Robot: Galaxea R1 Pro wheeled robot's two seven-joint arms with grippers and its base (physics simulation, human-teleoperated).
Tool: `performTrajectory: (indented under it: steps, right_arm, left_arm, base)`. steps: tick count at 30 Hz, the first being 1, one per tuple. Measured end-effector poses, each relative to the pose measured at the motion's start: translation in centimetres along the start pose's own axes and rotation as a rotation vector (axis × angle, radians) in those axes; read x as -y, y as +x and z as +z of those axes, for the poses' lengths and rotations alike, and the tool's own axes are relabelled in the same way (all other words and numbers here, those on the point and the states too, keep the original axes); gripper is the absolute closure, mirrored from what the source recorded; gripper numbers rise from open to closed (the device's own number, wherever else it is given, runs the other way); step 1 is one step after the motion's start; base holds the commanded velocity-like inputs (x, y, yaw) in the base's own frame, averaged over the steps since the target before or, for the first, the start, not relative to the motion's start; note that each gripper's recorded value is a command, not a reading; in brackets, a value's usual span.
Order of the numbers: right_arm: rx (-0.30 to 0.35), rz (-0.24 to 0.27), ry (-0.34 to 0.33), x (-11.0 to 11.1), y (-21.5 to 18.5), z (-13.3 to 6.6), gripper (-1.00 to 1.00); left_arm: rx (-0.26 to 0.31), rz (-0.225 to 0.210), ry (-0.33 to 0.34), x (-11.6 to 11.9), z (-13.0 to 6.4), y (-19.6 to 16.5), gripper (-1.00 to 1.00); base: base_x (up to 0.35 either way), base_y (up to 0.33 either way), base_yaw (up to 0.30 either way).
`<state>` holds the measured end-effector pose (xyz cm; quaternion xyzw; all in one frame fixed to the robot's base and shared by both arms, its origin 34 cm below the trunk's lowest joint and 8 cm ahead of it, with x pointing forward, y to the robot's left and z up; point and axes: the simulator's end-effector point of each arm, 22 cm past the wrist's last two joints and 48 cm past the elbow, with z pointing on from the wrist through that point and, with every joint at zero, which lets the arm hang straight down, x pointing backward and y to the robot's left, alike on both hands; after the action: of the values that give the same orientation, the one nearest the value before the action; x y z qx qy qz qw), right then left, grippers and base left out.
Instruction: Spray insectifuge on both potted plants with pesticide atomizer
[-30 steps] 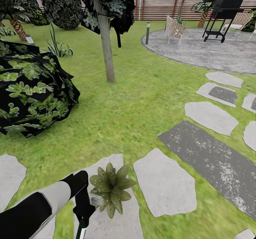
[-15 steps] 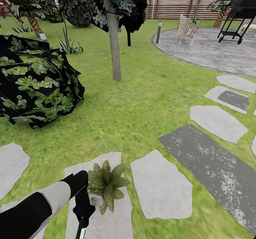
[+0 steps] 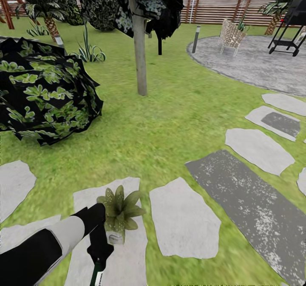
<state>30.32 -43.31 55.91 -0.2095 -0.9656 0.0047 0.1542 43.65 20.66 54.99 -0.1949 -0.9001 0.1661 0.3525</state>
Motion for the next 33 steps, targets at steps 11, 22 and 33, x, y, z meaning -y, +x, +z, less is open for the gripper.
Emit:
performTrajectory:
  steps: [11,22,33]
  right_arm:
    - [0.003,-0.004,-0.013,-0.7,0.0,0.1,-1.0]
    - [-0.005,-0.116,-0.002,-3.0,-0.8,0.2,-1.0]
    - [-0.016,-0.16,0.007,-3.7,-0.9,0.4,-1.0]
  left_arm:
    - [-0.009,0.003,-0.003,-0.1,0.3,0.2,1.0]
    - [-0.014,0.002,0.002,0.0,0.6,0.3,1.0]
    - [-0.022,0.002,-0.001,-0.2,0.9,0.4,1.0]
  base:
    - [-0.225,-0.233,0.049]
    - [-0.1,-0.106,0.114]
    - [0.0,-0.001,0.215]
